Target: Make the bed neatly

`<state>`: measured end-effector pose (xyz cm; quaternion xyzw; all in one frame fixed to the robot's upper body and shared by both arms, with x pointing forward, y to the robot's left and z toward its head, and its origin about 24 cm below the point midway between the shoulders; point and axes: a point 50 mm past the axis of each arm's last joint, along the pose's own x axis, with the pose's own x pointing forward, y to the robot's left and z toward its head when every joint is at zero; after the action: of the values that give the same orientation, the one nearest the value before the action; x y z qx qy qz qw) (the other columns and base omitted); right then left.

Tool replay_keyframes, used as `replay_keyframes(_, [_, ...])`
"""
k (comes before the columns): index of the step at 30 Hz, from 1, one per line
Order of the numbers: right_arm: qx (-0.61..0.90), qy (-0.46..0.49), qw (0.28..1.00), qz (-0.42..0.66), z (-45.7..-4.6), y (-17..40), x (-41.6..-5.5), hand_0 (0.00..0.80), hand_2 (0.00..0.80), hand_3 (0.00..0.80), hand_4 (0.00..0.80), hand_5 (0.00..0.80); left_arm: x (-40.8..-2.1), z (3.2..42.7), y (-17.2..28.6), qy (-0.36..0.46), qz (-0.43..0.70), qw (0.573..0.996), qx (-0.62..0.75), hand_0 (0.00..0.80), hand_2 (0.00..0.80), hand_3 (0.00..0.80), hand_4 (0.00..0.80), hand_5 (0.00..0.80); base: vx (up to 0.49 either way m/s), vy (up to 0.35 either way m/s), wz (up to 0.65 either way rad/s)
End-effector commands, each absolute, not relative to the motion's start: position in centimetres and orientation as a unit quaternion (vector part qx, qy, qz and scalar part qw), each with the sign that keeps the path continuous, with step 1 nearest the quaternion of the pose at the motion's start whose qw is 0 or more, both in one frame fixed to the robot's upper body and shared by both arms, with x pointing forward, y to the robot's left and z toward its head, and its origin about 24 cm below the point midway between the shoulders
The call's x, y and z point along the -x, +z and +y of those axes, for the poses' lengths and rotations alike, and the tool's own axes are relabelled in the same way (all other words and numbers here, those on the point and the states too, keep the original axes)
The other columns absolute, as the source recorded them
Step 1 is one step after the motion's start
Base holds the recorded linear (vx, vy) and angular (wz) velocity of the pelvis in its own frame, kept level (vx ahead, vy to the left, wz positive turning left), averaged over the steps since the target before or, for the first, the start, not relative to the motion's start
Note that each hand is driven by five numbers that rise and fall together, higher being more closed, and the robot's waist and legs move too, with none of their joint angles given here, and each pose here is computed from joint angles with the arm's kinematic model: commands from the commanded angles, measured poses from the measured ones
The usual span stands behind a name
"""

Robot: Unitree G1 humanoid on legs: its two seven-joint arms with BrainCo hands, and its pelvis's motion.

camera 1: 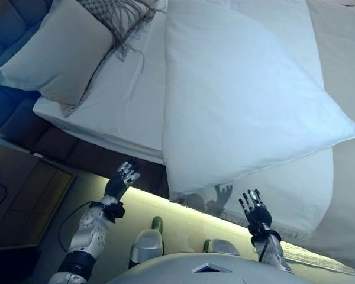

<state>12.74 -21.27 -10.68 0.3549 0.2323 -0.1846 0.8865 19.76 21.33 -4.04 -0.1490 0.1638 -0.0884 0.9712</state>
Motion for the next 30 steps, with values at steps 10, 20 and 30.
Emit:
replay_keyframes(10, [-0.335, -0.169, 0.902, 0.215, -21.6, -10.0, -11.7, 0.0, 0.0, 0.0, 0.0, 0.0, -19.1, 22.6, -3.5, -0.064, 0.152, 0.98, 0.114, 0.0, 0.0, 0.0, 0.0, 0.0, 0.202, 0.135, 0.01])
replay_keyframes(20, [-0.321, -0.196, 0.903, 0.206, -22.8, -9.6, -12.5, 0.0, 0.0, 0.0, 0.0, 0.0, -18.5, 22.3, -3.9, -0.068, 0.16, 0.979, 0.103, 0.0, 0.0, 0.0, 0.0, 0.0, 0.125, 0.135, 0.07])
replay_keyframes(30, [-0.305, -0.195, 0.909, 0.208, -24.8, -9.6, -14.0, 0.0, 0.0, 0.0, 0.0, 0.0, -18.8, 23.4, -3.1, -0.034, 0.145, 0.983, 0.106, 0.0, 0.0, 0.0, 0.0, 0.0, 0.16, -0.166, -0.19])
